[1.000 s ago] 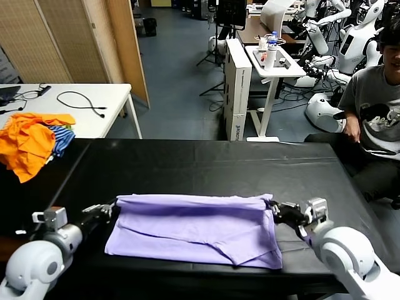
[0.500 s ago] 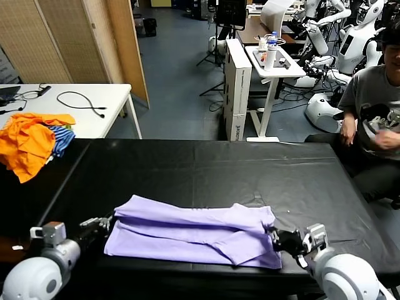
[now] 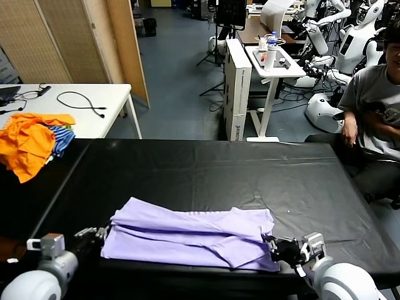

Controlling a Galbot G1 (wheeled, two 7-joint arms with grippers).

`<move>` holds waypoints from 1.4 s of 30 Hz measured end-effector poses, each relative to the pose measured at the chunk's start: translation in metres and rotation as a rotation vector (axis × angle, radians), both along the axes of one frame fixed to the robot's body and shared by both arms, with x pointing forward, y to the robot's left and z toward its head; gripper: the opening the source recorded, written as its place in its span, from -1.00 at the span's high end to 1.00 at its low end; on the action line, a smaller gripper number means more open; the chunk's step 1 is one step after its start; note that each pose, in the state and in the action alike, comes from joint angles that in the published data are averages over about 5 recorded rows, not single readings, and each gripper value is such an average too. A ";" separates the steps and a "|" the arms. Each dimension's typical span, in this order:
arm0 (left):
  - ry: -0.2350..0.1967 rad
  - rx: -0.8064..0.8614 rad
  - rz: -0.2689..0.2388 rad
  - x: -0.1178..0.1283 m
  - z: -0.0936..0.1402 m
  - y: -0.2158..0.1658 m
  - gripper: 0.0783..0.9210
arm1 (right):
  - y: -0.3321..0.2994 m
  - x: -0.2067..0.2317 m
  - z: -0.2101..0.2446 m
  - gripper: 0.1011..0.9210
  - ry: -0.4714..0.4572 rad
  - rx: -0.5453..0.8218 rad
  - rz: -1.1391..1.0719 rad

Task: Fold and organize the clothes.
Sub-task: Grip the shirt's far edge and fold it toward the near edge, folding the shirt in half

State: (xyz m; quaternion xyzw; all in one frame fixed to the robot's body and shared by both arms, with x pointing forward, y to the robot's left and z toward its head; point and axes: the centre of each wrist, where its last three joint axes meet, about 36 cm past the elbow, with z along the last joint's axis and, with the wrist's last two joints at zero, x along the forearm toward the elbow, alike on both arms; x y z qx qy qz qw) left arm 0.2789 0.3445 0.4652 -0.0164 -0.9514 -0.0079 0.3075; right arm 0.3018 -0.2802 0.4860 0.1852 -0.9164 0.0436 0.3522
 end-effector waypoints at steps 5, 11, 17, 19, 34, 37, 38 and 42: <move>0.022 0.017 0.027 -0.017 0.001 -0.003 -0.73 | 0.002 -0.004 0.007 -0.92 -0.014 0.011 -0.001; -0.015 0.023 0.079 -0.021 0.008 0.007 -0.96 | 0.001 -0.007 0.019 -0.96 -0.046 0.042 -0.020; -0.080 0.003 0.127 -0.007 0.018 0.021 -0.97 | -0.002 0.002 0.025 -0.97 -0.086 0.077 -0.067; -0.094 -0.012 0.122 0.002 0.020 0.022 -0.97 | -0.003 0.008 0.024 -0.97 -0.100 0.077 -0.086; -0.072 -0.092 0.015 0.069 0.013 0.011 -0.97 | -0.012 0.057 -0.007 -0.97 -0.112 0.079 -0.208; -0.049 -0.085 -0.001 0.073 0.005 0.007 -0.97 | -0.013 0.061 -0.012 -0.97 -0.107 0.080 -0.218; -0.039 -0.080 -0.006 0.073 0.003 0.006 -0.97 | -0.012 0.062 -0.013 -0.97 -0.107 0.081 -0.220; -0.005 -0.060 -0.021 0.073 -0.008 0.002 -0.97 | -0.012 0.066 -0.019 -0.97 -0.105 0.087 -0.228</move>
